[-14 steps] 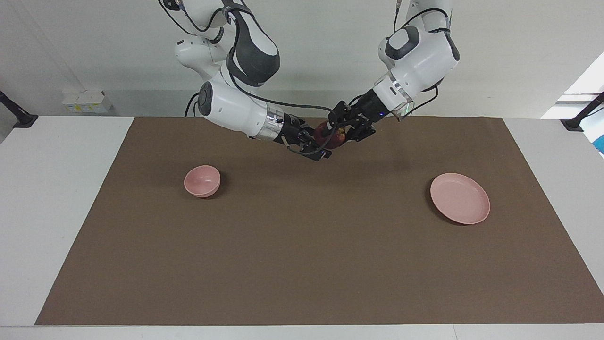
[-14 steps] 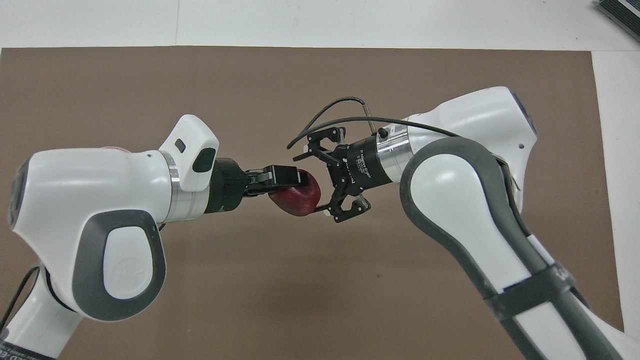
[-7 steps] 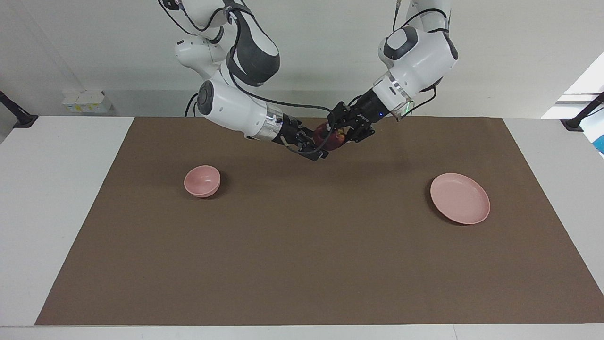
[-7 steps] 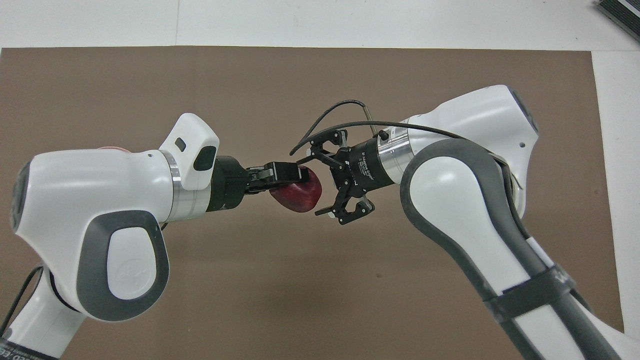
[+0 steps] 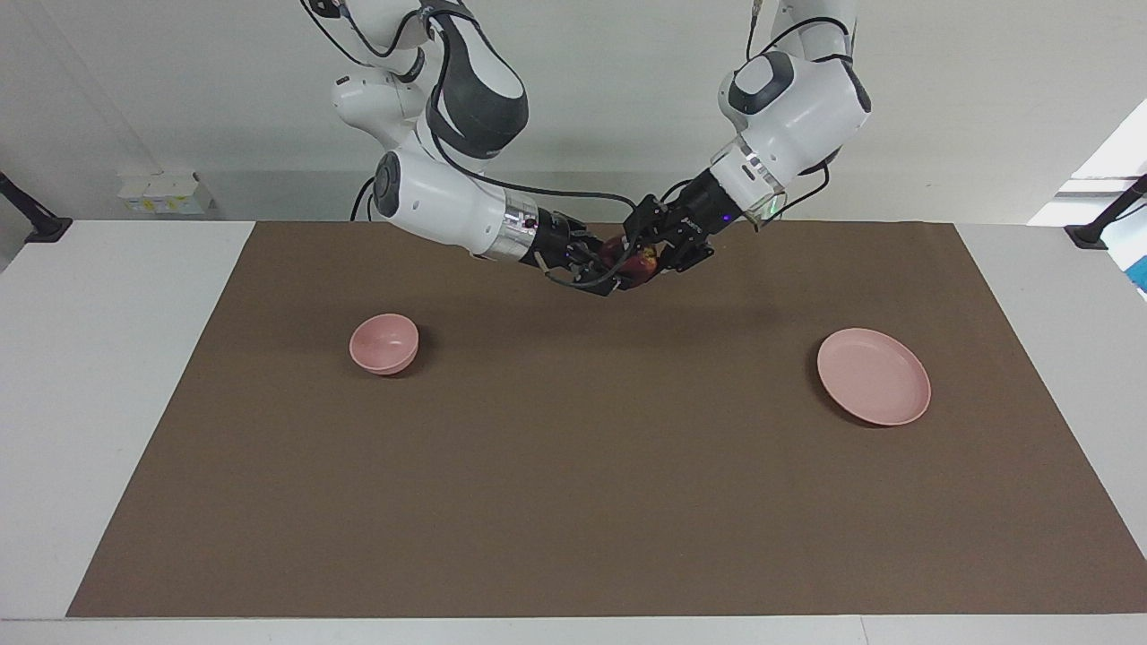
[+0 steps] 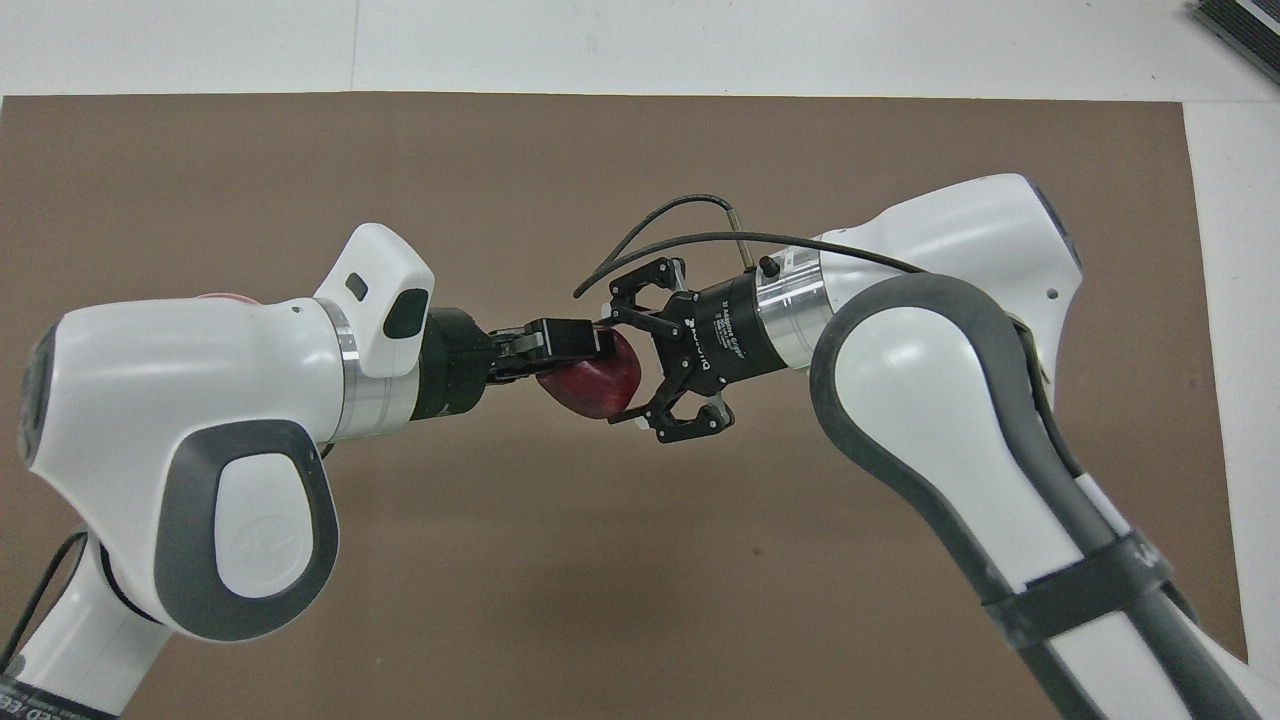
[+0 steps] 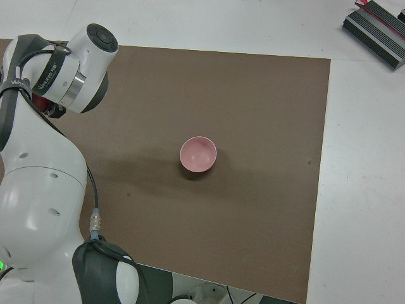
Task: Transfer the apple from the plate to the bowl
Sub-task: 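Close the right gripper on the apple held by the left gripper, then open the left gripper while the right gripper pulls the apple away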
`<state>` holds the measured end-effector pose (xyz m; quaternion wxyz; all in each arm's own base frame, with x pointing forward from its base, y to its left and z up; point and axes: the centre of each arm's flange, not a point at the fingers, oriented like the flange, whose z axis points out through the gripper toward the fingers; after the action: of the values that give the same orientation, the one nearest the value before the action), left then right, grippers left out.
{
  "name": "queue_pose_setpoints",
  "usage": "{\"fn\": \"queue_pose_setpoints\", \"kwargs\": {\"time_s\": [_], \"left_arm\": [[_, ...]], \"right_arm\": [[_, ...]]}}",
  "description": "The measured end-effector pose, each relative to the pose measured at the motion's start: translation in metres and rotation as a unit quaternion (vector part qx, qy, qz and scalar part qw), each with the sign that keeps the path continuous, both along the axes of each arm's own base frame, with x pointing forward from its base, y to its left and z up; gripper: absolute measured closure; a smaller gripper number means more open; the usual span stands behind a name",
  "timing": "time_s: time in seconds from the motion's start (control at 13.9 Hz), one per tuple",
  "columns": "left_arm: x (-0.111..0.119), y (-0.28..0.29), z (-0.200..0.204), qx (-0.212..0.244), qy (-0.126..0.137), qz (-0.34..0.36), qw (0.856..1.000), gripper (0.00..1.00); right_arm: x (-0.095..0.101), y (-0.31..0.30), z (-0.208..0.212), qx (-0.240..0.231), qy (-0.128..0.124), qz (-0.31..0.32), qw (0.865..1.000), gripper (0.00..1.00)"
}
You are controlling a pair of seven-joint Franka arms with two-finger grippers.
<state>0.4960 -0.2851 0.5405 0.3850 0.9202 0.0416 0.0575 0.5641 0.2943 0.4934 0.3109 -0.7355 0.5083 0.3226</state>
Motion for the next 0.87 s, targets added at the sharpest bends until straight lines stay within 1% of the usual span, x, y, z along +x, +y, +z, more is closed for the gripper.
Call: {"fn": "queue_pose_setpoints", "kwargs": {"time_s": [0.14,0.43,0.51,0.58,0.65,0.72,0.87], "left_arm": [[0.0001,0.0002,0.0000,0.000,0.000,0.000,1.000,0.38],[0.0001,0.0001,-0.0001,0.000,0.000,0.000,1.000,0.39],[0.0003,0.0002,-0.0001,0.000,0.001,0.002,1.000,0.33],[0.0003,0.0000,0.0004,-0.001,0.002,0.004,1.000,0.22],[0.0004,0.0000,0.0008,-0.001,0.002,0.005,1.000,0.06],[0.0005,0.0000,0.0009,-0.001,0.002,0.006,1.000,0.00],[0.0007,0.0003,0.0012,0.004,-0.001,0.004,1.000,0.00]], "right_arm": [[-0.0001,0.0000,0.0003,0.000,0.000,0.000,1.000,0.23],[-0.0001,-0.0001,0.0002,0.000,0.000,0.000,1.000,0.23],[-0.0005,0.0005,0.0001,0.000,0.000,0.001,1.000,0.23],[-0.0011,0.0013,-0.0004,0.000,0.001,0.001,1.000,0.23],[-0.0013,0.0015,-0.0009,0.000,0.001,0.001,1.000,0.23],[-0.0014,0.0014,-0.0013,0.000,0.002,0.001,1.000,0.23],[-0.0015,0.0011,-0.0022,-0.001,0.002,0.001,1.000,0.23]]}}
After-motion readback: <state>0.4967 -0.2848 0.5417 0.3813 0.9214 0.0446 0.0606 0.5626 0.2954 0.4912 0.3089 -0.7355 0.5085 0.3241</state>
